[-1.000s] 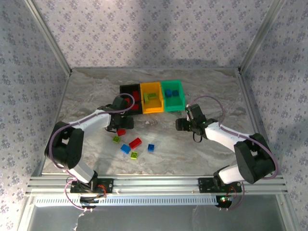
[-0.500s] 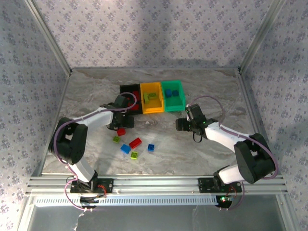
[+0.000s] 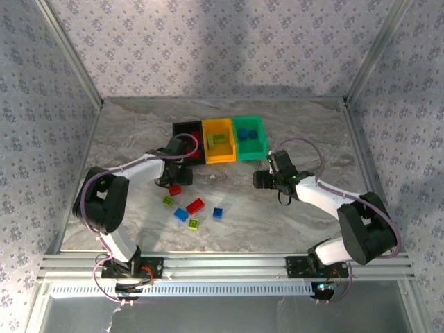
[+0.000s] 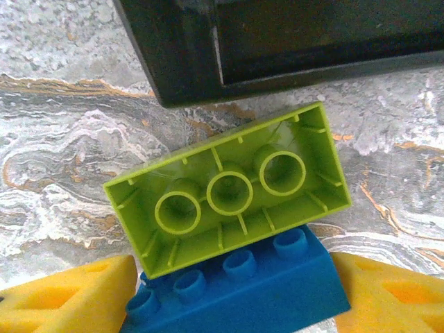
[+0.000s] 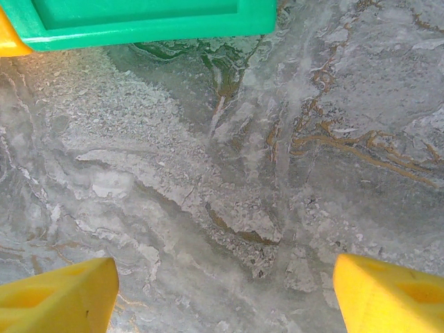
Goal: Sort the legos into containers by color
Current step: Pick up the lego from the middle-left of the table, then place the lego in the container.
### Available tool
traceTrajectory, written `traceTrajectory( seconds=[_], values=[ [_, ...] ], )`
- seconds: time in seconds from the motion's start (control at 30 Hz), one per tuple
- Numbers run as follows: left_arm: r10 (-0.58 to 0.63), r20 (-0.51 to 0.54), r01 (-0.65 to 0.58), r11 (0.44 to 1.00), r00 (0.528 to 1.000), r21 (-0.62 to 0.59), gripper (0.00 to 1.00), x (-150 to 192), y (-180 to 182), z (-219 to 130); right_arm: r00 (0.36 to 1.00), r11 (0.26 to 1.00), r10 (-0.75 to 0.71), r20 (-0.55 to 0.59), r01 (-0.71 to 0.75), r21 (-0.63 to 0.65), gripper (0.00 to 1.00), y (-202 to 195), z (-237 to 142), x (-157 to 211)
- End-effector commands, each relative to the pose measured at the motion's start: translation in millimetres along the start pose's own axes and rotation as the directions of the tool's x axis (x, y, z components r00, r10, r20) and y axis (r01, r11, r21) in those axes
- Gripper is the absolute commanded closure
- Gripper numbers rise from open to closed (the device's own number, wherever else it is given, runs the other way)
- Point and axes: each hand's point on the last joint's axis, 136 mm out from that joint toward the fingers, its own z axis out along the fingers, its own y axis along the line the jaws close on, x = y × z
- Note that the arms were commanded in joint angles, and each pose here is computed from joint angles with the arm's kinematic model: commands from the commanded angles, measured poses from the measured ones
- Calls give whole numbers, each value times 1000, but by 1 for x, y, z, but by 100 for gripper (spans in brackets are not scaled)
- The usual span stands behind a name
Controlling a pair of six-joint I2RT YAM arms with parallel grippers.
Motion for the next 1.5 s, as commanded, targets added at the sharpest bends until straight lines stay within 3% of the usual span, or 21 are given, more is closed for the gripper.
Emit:
traceTrajectory(
  seconds=[0.0,0.23,0.27,0.43,0.73,1.13,1.47],
  values=[
    [18,-11,-18,1000,1000,-14,30,-1,2,2,1000,1000,8,0,-8,-9,17,3,-2,-5],
    [22,37,-23,1000,999,12,31,-8,-3,-15,1000,1000,7,-4,-7,-13,17,4,-1,-4],
    [24,42,-24,1000,999,14,36,-8,-3,-17,1000,1000,8,-2,-8,-17,17,5,-1,-5],
    [29,67,-31,999,997,26,41,-10,-7,-25,1000,1000,8,-2,-8,-13,17,5,-1,-4],
    [64,116,-71,996,991,57,42,-20,-26,-52,1000,1000,9,-1,-9,-21,17,6,-1,-5],
    [103,270,-164,963,957,215,42,-71,-101,-106,1000,1000,12,0,-12,-12,17,3,-1,-5],
    [184,343,-289,913,921,287,42,-133,-184,-109,1000,1000,15,5,-15,-19,17,3,-4,-4]
  ],
)
